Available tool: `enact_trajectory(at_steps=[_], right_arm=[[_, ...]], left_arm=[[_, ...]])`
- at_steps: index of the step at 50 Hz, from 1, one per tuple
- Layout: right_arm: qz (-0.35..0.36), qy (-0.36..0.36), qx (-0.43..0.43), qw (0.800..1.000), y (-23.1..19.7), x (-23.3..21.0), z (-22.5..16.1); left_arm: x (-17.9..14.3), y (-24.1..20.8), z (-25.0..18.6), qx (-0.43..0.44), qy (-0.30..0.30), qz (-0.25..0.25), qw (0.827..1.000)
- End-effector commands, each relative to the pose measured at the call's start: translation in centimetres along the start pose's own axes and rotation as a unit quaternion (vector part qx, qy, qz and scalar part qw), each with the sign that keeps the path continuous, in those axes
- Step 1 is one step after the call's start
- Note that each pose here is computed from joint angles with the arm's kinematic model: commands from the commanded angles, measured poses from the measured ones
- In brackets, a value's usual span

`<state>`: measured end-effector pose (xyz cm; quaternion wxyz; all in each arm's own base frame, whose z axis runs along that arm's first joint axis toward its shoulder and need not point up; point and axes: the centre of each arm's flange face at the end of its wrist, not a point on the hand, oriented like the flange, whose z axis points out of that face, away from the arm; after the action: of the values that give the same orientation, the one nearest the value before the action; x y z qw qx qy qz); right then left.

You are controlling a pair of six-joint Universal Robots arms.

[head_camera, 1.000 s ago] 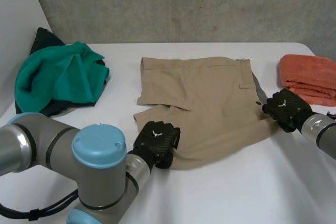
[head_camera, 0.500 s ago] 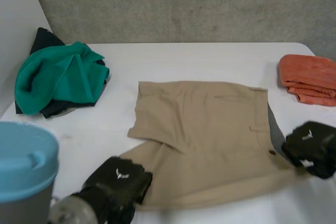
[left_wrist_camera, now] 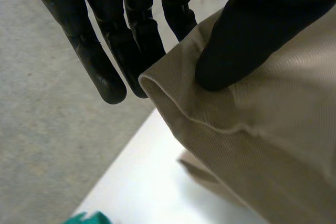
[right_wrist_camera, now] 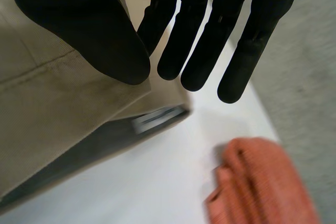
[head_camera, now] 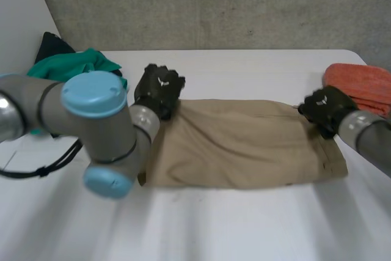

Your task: Fold the laundry.

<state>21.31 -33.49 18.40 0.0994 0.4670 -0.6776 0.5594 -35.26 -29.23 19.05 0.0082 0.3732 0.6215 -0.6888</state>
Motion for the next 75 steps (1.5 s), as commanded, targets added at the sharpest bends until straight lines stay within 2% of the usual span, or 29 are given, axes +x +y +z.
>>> enact_trajectory(at_steps=[1,8,14,20,24,29,31,37,42,51,64,69,72,75], right_arm=[[-0.018,0.077,0.053,0.996,-0.6,0.4,5.6],[-0.018,0.128,0.094,0.987,-0.3,-0.4,10.4],[-0.016,0.159,0.087,0.983,0.9,-1.5,13.0],[-0.004,0.190,0.072,0.979,0.3,-0.5,12.5],[0.033,0.197,0.082,0.976,-0.8,1.2,10.8],[0.070,0.148,0.087,0.983,-3.0,3.1,6.3],[0.081,0.097,0.077,0.989,-3.4,3.2,3.9],[0.131,-0.032,-0.008,0.991,-0.2,0.9,0.5],[0.148,-0.040,-0.039,0.987,2.3,0.3,0.2],[0.135,-0.003,-0.024,0.991,5.0,-0.7,2.7],[0.123,0.093,-0.059,0.986,7.6,2.7,3.1],[0.060,0.118,-0.053,0.990,6.0,5.0,1.5],[-0.002,0.128,-0.047,0.991,4.8,5.8,0.9],[-0.056,0.114,-0.016,0.992,2.5,4.5,0.8]], left_arm=[[-0.5,3.1,5.6,0.012,-0.032,0.006,0.999],[-0.7,4.9,10.1,0.069,-0.074,0.006,0.995],[0.5,5.4,10.9,0.105,-0.052,0.007,0.993],[0.5,4.5,10.7,0.130,-0.063,0.004,0.989],[-1.8,2.1,9.8,0.132,-0.091,0.000,0.987],[-3.6,-0.2,6.9,0.113,-0.103,-0.010,0.988],[-4.0,-0.9,4.8,0.102,-0.093,-0.019,0.990],[-3.5,-1.0,-0.5,0.068,-0.060,-0.059,0.994],[-2.1,-0.2,-3.0,0.047,-0.034,-0.094,0.994],[-0.6,1.0,-4.1,0.024,-0.013,-0.120,0.992],[-1.3,-0.1,-4.6,0.036,-0.020,-0.121,0.992],[-2.3,-1.1,-5.5,0.048,-0.027,-0.122,0.991],[-2.9,-1.7,-6.1,0.055,-0.034,-0.122,0.990],[-3.5,-2.0,-6.5,0.058,-0.040,-0.123,0.990]])
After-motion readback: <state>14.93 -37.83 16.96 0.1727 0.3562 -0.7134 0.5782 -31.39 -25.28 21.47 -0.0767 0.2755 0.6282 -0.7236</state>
